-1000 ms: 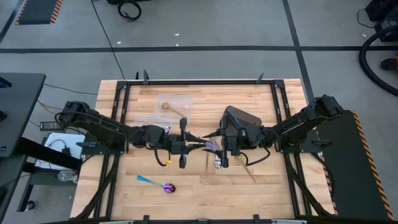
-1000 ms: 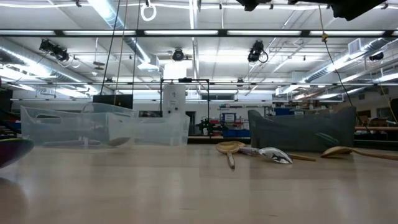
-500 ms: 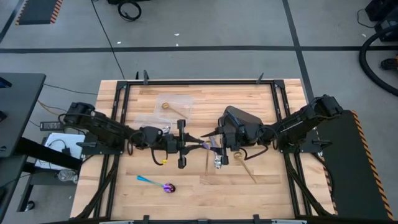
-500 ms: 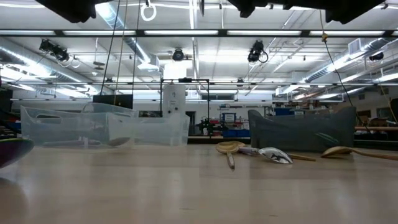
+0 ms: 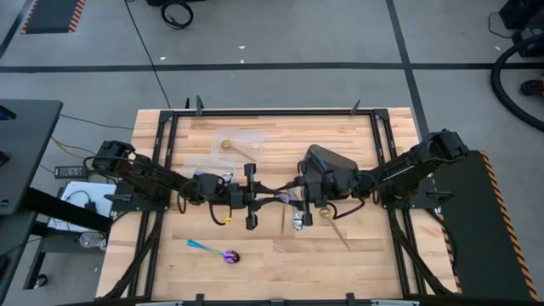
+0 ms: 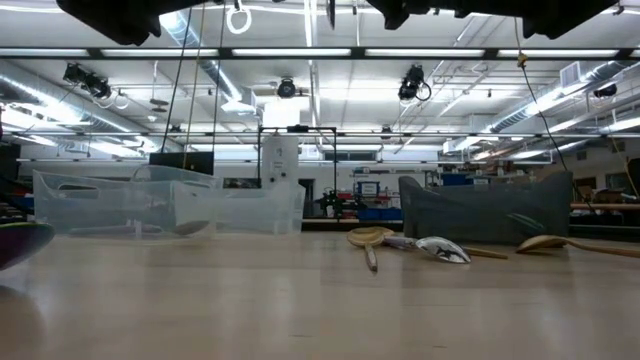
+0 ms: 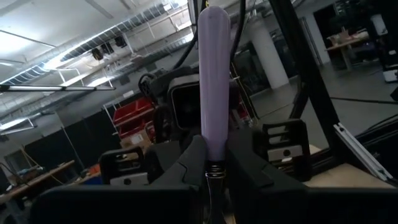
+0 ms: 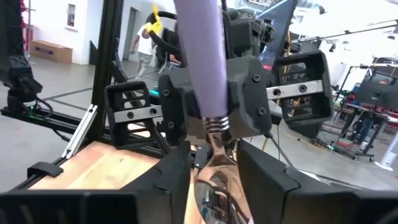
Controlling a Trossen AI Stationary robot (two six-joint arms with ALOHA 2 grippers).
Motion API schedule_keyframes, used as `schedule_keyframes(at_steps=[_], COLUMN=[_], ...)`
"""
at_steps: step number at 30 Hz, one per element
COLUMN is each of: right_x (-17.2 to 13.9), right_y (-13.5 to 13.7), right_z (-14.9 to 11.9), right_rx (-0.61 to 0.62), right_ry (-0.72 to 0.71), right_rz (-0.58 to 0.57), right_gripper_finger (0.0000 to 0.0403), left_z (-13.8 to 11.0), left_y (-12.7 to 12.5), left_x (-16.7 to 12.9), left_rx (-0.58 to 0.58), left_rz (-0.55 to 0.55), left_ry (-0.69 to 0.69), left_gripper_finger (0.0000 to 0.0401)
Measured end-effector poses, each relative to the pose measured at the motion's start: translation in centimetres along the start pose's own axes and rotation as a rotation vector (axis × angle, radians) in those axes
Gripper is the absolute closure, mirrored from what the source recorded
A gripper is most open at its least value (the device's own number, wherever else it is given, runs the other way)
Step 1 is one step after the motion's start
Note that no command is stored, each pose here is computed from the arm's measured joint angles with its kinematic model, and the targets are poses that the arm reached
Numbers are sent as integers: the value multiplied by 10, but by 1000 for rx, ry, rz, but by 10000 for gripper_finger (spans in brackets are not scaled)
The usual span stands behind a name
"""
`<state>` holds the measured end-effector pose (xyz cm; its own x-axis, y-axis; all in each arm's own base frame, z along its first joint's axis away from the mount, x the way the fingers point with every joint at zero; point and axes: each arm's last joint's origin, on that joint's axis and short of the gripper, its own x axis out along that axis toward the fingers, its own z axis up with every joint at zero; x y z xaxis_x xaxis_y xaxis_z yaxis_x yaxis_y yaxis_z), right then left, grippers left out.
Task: Sort silverware by color (type)
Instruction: Put the blue spoon into the bottom transparent bin
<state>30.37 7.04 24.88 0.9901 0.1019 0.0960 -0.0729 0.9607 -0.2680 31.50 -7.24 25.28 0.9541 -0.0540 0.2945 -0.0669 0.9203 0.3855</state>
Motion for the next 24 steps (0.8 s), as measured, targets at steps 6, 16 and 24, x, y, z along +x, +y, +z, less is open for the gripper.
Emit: schedule_keyframes(at_steps=[6, 16, 24], right_x=[0, 0, 0], right_y=[0, 0, 0], right_z=[0, -1, -7], right_rx=[-3, -7, 17], right_ry=[-1, 9, 82], right_rz=[2, 3, -28], right_gripper_finger=[306, 361, 383], left_z=[-5, -6, -8], left_y=[4, 4, 5], left_x=[1, 1, 0], left_rx=[-38, -48, -67], left_rz=[-13, -20, 44], left_ry=[18, 34, 78], left_gripper_finger=[355, 355, 299])
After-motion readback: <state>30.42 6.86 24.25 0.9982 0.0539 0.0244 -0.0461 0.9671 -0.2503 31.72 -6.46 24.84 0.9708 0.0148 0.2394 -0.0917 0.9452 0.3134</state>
